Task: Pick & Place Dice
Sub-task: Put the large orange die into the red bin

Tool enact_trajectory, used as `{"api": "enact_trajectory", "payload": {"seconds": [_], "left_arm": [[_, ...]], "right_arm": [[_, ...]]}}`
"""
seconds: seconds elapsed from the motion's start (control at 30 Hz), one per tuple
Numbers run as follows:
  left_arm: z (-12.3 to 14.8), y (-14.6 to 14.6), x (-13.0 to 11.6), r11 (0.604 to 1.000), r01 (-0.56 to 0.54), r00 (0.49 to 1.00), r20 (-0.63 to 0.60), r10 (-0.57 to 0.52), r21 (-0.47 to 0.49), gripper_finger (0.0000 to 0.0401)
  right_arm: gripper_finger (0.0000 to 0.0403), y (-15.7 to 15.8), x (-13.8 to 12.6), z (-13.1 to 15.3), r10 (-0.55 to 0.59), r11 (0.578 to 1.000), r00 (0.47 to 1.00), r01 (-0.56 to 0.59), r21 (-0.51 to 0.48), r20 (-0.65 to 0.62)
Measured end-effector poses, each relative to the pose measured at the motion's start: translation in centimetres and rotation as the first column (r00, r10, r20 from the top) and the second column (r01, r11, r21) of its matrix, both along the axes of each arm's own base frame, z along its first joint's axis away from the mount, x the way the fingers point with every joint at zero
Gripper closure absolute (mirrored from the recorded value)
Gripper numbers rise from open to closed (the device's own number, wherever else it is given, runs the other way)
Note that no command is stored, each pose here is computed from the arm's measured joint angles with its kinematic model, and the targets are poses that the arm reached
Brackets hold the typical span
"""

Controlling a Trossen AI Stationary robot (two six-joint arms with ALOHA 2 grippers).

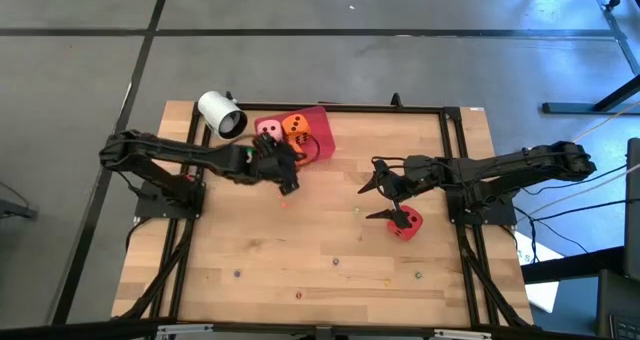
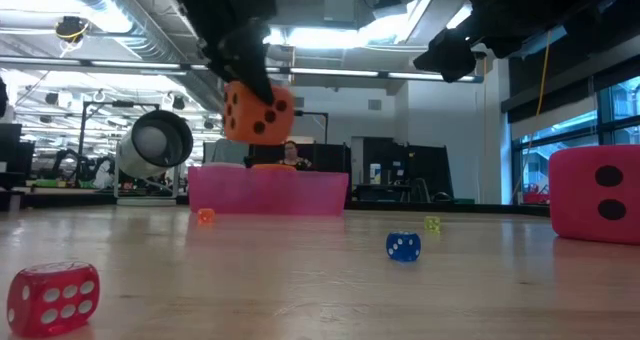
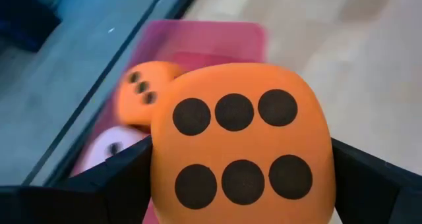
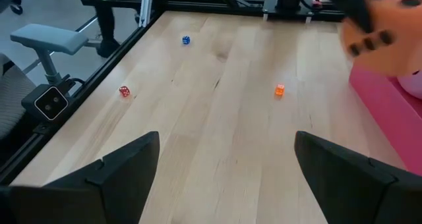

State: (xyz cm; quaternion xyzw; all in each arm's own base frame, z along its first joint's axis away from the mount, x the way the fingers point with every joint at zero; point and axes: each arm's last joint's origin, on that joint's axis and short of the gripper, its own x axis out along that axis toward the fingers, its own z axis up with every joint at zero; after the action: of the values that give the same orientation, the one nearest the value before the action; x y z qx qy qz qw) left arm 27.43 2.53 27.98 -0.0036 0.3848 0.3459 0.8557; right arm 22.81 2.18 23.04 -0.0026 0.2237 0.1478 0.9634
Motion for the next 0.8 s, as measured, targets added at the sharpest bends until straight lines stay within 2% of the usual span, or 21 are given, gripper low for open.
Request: {"api": "enact_trajectory", "payload": {"seconds": [0.13,0.3,0.57,0.8], "left_arm": [[-0.1,1.7,-1.1,1.0,0.0,0.994,-0.111,-0.001,-0.01,0.0043],[-1.0,4.2,-2.0,0.993,0.017,0.972,-0.231,-0.045,-0.12,0.0043],[-0.8,6.7,-2.9,0.995,0.009,0.965,-0.262,-0.035,-0.1,0.0043],[-0.8,7.2,-3.0,0.992,0.077,0.947,-0.303,-0.103,-0.096,0.0043]], "right_arm": [[0.0053,0.0,0.0,0.0,0.0,1.0,1.0,0.0,0.0,-0.002],[0.0053,0.0,0.0,0.0,0.0,1.0,1.0,0.0,0.0,-0.003],[0.0053,0.0,0.0,0.0,-0.002,1.0,1.0,0.002,-0.001,-0.006],[0.0053,0.0,0.0,-0.1,-0.002,1.0,1.0,0.002,-0.002,-0.006]]}}
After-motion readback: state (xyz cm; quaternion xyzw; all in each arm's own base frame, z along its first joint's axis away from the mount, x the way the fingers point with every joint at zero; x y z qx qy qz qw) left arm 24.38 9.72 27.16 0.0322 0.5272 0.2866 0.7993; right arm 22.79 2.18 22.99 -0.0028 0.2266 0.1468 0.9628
